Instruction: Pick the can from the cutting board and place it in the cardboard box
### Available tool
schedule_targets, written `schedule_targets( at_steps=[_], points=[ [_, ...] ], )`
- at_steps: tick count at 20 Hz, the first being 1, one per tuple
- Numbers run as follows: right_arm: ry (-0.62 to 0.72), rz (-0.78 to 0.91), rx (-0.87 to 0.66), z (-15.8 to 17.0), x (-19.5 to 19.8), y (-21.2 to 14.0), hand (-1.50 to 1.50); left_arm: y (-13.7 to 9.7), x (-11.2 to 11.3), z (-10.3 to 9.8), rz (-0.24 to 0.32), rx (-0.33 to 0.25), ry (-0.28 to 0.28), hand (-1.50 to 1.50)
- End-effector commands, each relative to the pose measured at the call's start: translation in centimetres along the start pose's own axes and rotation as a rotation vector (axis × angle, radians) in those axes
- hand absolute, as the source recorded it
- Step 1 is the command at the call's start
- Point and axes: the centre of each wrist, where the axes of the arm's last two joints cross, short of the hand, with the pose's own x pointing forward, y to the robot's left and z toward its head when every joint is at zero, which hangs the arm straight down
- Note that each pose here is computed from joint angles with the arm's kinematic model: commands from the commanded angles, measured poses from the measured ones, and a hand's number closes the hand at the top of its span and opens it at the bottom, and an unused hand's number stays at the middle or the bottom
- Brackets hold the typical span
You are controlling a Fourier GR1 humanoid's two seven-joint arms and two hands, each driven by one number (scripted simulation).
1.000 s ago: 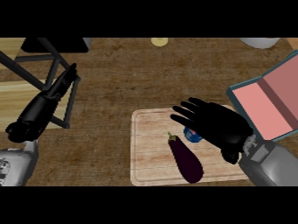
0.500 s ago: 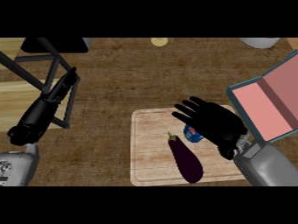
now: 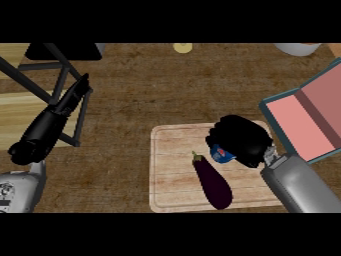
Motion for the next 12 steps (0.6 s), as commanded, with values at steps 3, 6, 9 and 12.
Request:
schedule_targets(
  at_steps=[3,6,9,12],
  points=[
    [-0.071,0.064,-0.095,-2.1,1.4,1.2,1.5,0.9,-0.1,-0.5,0.016,-0.004,0.009,0.0],
    [0.194,-0.147,-0.107,-4.3,0.7,2.7,1.5,1.5,-0.2,0.1,-0.001,-0.003,-0.006,0.0],
    [0.486,-0.388,-0.122,-5.3,-0.3,0.9,1.5,-0.1,-0.1,-0.3,0.002,-0.004,-0.011,0.0],
    [0.683,-0.479,-0.166,-5.6,-2.5,-0.1,1.5,-0.3,0.6,-1.3,0.014,-0.014,-0.021,0.0]
  ],
)
